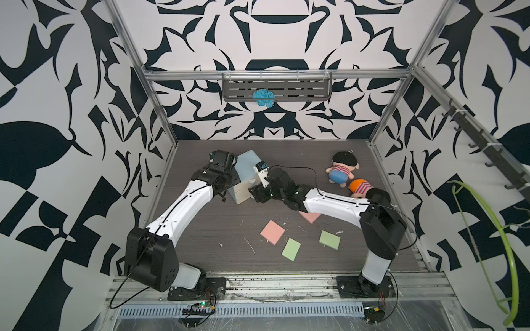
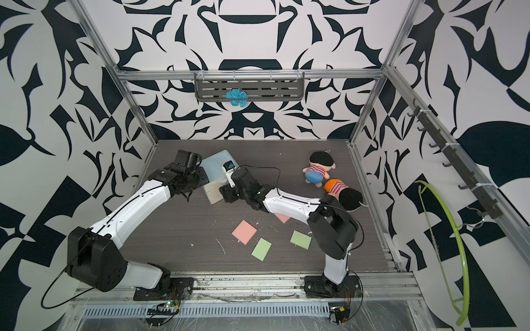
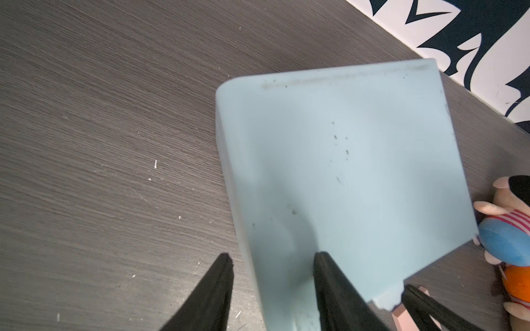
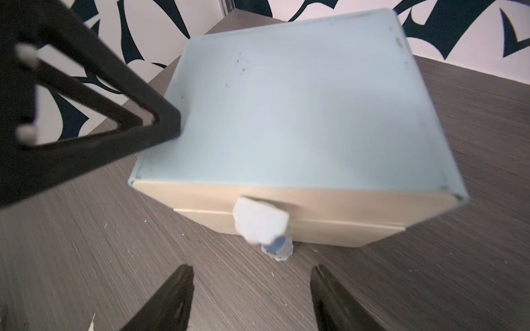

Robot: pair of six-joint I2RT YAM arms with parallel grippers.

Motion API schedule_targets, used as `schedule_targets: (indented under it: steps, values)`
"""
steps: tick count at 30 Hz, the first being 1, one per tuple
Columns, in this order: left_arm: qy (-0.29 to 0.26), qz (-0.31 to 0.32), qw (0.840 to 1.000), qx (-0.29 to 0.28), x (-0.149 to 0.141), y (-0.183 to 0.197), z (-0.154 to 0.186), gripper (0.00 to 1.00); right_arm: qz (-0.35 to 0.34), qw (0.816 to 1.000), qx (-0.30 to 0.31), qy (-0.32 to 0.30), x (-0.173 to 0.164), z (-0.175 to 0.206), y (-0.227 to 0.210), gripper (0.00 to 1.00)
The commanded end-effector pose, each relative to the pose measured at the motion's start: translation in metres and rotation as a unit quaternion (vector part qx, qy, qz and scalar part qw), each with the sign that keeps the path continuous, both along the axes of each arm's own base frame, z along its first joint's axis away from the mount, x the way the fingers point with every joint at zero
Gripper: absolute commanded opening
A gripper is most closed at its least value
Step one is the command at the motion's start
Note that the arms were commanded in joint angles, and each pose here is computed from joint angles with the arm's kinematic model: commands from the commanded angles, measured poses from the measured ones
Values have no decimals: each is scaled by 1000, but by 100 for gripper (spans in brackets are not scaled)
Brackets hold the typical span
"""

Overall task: Please put the sticky notes in the drawer by color
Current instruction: Close the drawer in the storage box, then open the drawer in the storage box.

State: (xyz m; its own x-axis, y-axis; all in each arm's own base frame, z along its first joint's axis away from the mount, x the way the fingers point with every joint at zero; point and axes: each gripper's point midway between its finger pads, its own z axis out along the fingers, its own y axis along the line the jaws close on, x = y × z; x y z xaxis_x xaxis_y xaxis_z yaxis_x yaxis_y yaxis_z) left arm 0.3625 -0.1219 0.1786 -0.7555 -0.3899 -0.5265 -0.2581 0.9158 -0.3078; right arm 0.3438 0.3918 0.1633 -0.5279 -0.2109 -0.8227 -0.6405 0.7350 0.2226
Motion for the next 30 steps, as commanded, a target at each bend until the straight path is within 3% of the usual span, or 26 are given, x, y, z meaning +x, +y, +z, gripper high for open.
schedule_targets:
  steps: [1,6,16,26,30]
  values:
    - [85,-5,996,29,-26,9,-42,51,-11,998,64,-9,9,13,-4,69]
    - [87,-8,996,25,-25,7,-42,51,4,995,95,-8,15,-3,7,61]
    - [91,-8,995,26,-27,7,-42,51,10,995,103,-3,31,-25,25,52]
    - [91,-8,995,26,-27,7,-41,51,18,991,135,-4,34,-23,35,49]
    - [92,-11,995,25,-27,6,-40,51,15,991,136,-5,36,-23,36,43]
